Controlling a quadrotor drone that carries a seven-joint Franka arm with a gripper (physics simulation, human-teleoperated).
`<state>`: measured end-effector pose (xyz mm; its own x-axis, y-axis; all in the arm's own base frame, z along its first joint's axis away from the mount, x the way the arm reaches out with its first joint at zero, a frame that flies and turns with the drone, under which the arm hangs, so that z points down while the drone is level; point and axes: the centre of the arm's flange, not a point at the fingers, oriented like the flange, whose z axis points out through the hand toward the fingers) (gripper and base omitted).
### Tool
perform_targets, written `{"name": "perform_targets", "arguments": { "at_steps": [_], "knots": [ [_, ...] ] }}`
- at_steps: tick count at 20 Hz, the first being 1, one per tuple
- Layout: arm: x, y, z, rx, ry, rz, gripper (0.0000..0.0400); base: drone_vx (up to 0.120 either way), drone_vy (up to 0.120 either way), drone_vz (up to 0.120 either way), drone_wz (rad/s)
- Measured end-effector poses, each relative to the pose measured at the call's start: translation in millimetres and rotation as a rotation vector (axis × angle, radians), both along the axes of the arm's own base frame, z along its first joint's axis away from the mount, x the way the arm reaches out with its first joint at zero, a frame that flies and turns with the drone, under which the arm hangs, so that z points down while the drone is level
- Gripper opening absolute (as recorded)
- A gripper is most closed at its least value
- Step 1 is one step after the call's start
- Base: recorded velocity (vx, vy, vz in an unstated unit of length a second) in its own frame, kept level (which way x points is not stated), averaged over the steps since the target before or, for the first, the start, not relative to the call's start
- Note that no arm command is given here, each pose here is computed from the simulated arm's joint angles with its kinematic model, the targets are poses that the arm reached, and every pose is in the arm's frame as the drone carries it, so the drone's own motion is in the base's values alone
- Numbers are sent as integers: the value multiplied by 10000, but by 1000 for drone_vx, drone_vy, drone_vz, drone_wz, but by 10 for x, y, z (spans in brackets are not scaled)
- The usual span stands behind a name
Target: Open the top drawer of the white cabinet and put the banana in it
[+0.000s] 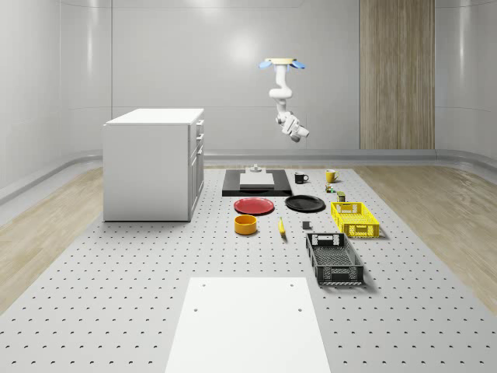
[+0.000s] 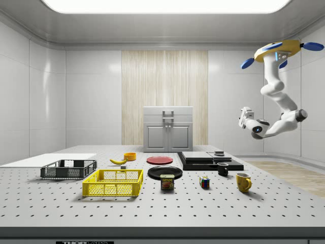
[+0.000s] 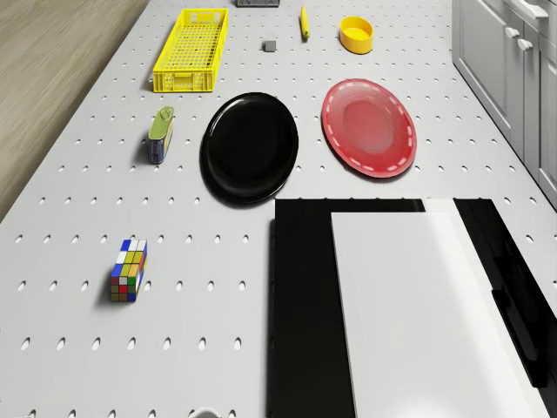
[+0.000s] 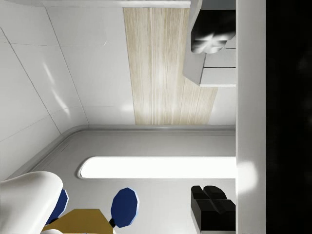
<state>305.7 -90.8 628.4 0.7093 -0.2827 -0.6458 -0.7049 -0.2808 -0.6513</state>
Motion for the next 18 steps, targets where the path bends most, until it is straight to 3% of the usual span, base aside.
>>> {"name": "perform_targets", "arguments": {
  "at_steps": [7, 18],
  "knots": [
    [7, -79, -259, 2921, 1, 28, 400, 120, -120, 120, 0],
    [9, -87, -355, 3925, 7, 38, 400, 120, -120, 120, 0]
  ]
}}
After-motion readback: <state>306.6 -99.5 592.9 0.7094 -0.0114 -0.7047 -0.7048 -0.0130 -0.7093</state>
